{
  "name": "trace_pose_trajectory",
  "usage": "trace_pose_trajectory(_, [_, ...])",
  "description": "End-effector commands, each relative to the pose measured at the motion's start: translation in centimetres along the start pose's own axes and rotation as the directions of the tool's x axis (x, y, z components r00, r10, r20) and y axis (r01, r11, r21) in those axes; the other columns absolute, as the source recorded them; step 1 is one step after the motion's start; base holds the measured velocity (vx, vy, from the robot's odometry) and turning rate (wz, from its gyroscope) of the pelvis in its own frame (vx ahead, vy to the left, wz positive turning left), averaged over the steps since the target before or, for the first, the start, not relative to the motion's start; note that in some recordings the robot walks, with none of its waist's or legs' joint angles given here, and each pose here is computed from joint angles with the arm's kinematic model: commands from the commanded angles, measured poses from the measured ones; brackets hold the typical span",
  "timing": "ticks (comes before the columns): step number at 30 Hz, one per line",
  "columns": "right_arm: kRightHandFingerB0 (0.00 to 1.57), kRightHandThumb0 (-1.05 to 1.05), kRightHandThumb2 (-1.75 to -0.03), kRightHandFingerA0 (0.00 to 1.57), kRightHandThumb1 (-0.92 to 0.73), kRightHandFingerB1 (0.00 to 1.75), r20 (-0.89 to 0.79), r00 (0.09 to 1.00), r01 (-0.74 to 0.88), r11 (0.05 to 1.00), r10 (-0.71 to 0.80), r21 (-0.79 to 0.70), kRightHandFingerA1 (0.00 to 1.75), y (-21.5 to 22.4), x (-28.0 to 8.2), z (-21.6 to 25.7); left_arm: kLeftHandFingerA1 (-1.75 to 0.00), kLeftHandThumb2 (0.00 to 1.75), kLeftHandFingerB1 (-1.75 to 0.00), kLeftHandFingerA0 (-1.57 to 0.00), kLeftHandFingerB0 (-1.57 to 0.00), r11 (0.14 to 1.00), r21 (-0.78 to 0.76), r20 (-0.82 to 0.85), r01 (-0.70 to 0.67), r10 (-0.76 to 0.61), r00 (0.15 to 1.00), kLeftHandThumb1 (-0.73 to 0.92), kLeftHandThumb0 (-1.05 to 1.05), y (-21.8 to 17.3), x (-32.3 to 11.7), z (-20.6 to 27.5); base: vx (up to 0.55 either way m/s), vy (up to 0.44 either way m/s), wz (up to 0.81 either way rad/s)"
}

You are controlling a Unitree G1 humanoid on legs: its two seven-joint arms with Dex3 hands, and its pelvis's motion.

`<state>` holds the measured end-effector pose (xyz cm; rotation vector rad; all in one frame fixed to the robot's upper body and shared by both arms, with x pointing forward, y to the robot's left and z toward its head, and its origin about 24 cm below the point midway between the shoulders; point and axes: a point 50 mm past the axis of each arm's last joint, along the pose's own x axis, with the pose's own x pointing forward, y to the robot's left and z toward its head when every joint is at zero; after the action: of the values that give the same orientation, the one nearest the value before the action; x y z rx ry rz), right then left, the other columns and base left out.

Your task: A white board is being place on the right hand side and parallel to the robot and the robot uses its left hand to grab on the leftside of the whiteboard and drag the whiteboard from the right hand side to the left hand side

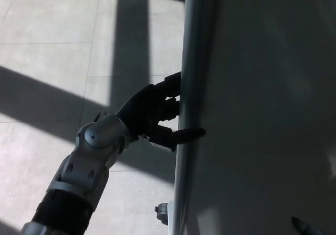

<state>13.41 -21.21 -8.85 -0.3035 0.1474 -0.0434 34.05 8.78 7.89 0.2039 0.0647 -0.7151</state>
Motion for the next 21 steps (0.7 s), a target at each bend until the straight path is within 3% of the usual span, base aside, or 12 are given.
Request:
trace_pose_trajectory(1, [0.04, -0.69, -0.66, 0.55, -0.87, 0.6, 0.013, 1.0, 0.0, 1.0, 0.001, -0.009, 0.76, -0.2, -0.4, 0.0, -0.32, 0.55, -0.25, -0.14, -0.06, 1.0, 0.021, -0.021, -0.001, 0.002, 1.0, 0.49, -0.63, -0.3, 0.4, 0.0, 0.0, 0.0, 0.0])
trace_pose_trajectory(2, [0.05, -0.7, -0.65, 0.56, -0.88, 0.6, 0.011, 1.0, -0.001, 1.0, 0.001, -0.012, 0.76, -0.2, -0.4, 0.0, -0.41, 0.74, -0.23, -0.11, -0.05, 1.0, 0.031, -0.025, -0.004, 0.004, 1.0, 0.42, -0.67, -0.4, 0.5, 0.0, 0.0, 0.0, 0.0])
trace_pose_trajectory(3, [0.07, -0.7, -1.04, 0.54, -0.64, 0.58, 0.012, 1.0, -0.002, 1.0, 0.002, -0.014, 0.76, -0.2, -0.4, 0.0, -0.42, 0.74, -0.23, -0.13, -0.05, 1.0, 0.029, -0.03, -0.007, 0.008, 1.0, 0.43, -0.68, -0.4, 0.6, 0.1, 0.0, 0.0, 0.0])
trace_pose_trajectory(4, [0.07, -0.7, -1.04, 0.54, -0.64, 0.58, 0.014, 1.0, -0.003, 1.0, 0.003, -0.014, 0.76, -0.2, -0.4, 0.0, -0.42, 0.74, -0.23, -0.13, -0.05, 1.0, 0.019, -0.035, -0.01, 0.011, 0.999, 0.43, -0.68, -0.5, 0.7, 0.0, 0.0, 0.0, 0.0])
trace_pose_trajectory(5, [0.04, -0.68, -0.68, 0.54, -0.86, 0.59, 0.02, 1.0, -0.007, 1.0, 0.008, -0.019, 0.75, -0.2, -0.4, 0.0, -0.42, 0.75, -0.22, -0.12, -0.05, 1.0, 0.01, -0.037, -0.008, 0.009, 0.999, 0.42, -0.67, -0.5, 0.7, 0.0, 0.0, 0.0, 0.0])
trace_pose_trajectory(11, [0.04, -0.68, -0.71, 0.54, -0.83, 0.58, 0.026, 0.999, -0.022, 1.0, 0.022, 0.0, 0.77, 0.5, -0.6, 0.1, -0.47, 0.84, -0.48, -0.01, 0.0, 0.995, -0.085, -0.061, -0.049, 0.044, 0.997, 0.23, -0.33, -0.3, 1.4, -0.3, 0.0, 0.0, 0.0])
trace_pose_trajectory(12, [0.0, -0.52, -1.13, 0.53, -0.6, 0.53, 0.024, 0.999, -0.024, 1.0, 0.024, 0.001, 0.77, 0.5, -0.6, 0.1, -0.49, 0.73, -0.35, -0.47, -0.12, 0.994, -0.084, -0.059, -0.072, 0.067, 0.996, 0.43, -0.69, -0.3, 1.4, -0.4, 0.0, 0.0, 0.0])
trace_pose_trajectory(14, [0.0, -0.52, -1.13, 0.54, -0.6, 0.53, 0.022, 0.999, -0.028, 1.0, 0.028, 0.0, 0.77, 0.6, -0.6, 0.1, -0.64, 0.86, -0.43, -0.51, -0.01, 0.991, -0.085, -0.057, -0.107, 0.102, 0.993, 0.33, -0.37, -0.3, 1.5, -0.5, 0.0, 0.0, 0.0])
trace_pose_trajectory(15, [0.05, -0.67, -0.69, 0.53, -0.84, 0.59, 0.023, 0.999, -0.03, 1.0, 0.03, 0.003, 0.77, 0.7, -0.6, 0.1, -0.47, 0.57, -0.33, -0.9, -0.36, 0.983, -0.042, -0.019, -0.177, 0.176, 0.984, 0.55, -0.51, -0.5, 1.6, -0.5, 0.0, 0.0, 0.0])
trace_pose_trajectory(19, [0.09, -0.7, -1.05, 0.54, -0.64, 0.58, 0.029, 0.999, -0.027, 1.0, 0.027, -0.004, 0.78, 0.6, -0.4, 0.2, -0.73, 0.63, -0.49, -1.09, -0.84, 0.958, -0.055, 0.002, -0.281, 0.282, 0.959, 0.75, -0.15, -0.6, 1.5, -0.8, 0.0, 0.0, 0.0])
trace_pose_trajectory(20, [0.06, -0.69, -0.69, 0.54, -0.83, 0.59, 0.028, 0.999, -0.027, 1.0, 0.027, -0.006, 0.77, 0.6, -0.4, 0.2, -0.83, 0.62, -0.53, -1.06, -0.89, 0.957, -0.061, 0.002, -0.285, 0.285, 0.958, 0.74, -0.16, -0.6, 1.4, -0.9, 0.0, 0.0, 0.0])
trace_pose_trajectory(21, [0.02, -0.5, -1.13, 0.55, -0.59, 0.54, 0.027, 0.999, -0.029, 1.0, 0.029, -0.009, 0.78, 0.5, -0.5, 0.2, -0.94, 0.62, -0.57, -1.01, -0.89, 0.954, -0.066, 0.007, -0.294, 0.295, 0.955, 0.74, -0.16, -0.5, 1.2, -1.0, 0.0, 0.0, 0.0])
